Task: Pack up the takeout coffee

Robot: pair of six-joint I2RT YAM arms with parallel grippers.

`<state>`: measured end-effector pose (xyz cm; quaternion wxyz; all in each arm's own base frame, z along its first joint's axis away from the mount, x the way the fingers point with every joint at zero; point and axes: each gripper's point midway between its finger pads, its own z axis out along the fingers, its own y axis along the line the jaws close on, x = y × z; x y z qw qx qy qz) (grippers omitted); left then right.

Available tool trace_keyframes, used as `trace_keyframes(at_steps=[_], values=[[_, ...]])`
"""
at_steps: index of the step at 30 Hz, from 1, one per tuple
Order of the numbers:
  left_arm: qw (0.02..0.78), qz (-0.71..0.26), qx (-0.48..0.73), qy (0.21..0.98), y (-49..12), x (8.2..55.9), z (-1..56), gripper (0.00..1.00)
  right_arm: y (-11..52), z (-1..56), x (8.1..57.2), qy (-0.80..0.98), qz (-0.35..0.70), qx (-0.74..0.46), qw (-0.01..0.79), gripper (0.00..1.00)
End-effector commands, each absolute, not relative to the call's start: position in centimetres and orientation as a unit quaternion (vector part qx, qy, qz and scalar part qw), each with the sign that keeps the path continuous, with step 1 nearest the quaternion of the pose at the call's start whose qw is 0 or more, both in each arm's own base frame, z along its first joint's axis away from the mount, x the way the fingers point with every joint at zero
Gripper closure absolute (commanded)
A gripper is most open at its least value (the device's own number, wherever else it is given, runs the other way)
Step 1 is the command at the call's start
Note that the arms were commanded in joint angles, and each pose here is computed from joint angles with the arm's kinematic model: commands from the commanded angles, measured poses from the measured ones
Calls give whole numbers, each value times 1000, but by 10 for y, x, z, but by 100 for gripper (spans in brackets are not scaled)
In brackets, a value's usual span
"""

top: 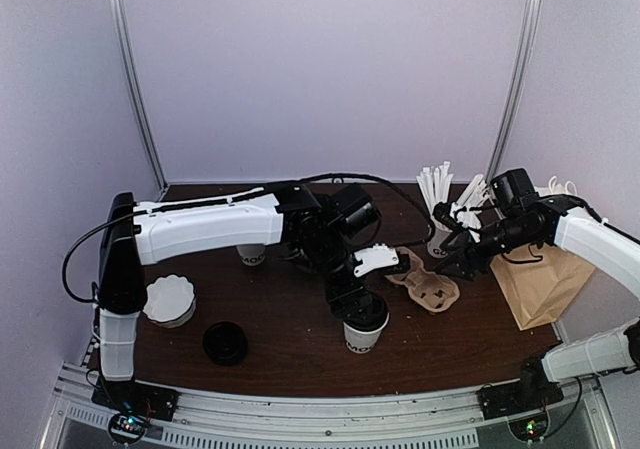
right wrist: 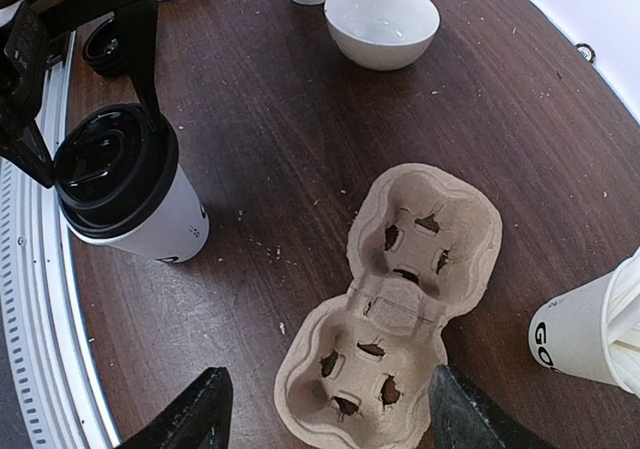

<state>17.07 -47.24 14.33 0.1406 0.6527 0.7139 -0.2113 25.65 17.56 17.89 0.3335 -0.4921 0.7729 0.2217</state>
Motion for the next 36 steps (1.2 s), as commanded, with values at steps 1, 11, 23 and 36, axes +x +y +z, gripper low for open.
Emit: trace_keyframes(at_steps=[1, 11, 23, 36], values=[[131, -222, 656, 709, -480, 163, 140, 22, 173, 179, 254, 774, 217, -493, 333, 29], [120, -232, 668, 697, -474, 151, 141, 20, 173, 179, 254, 774, 220, -493, 332, 29], [115, -206, 663, 711, -466, 155, 112, 18, 170, 195, 272, 795, 207, -445, 357, 29], [179, -237, 636, 712, -471, 159, 141, 19, 187, 225, 251, 834, 319, -340, 295, 30]])
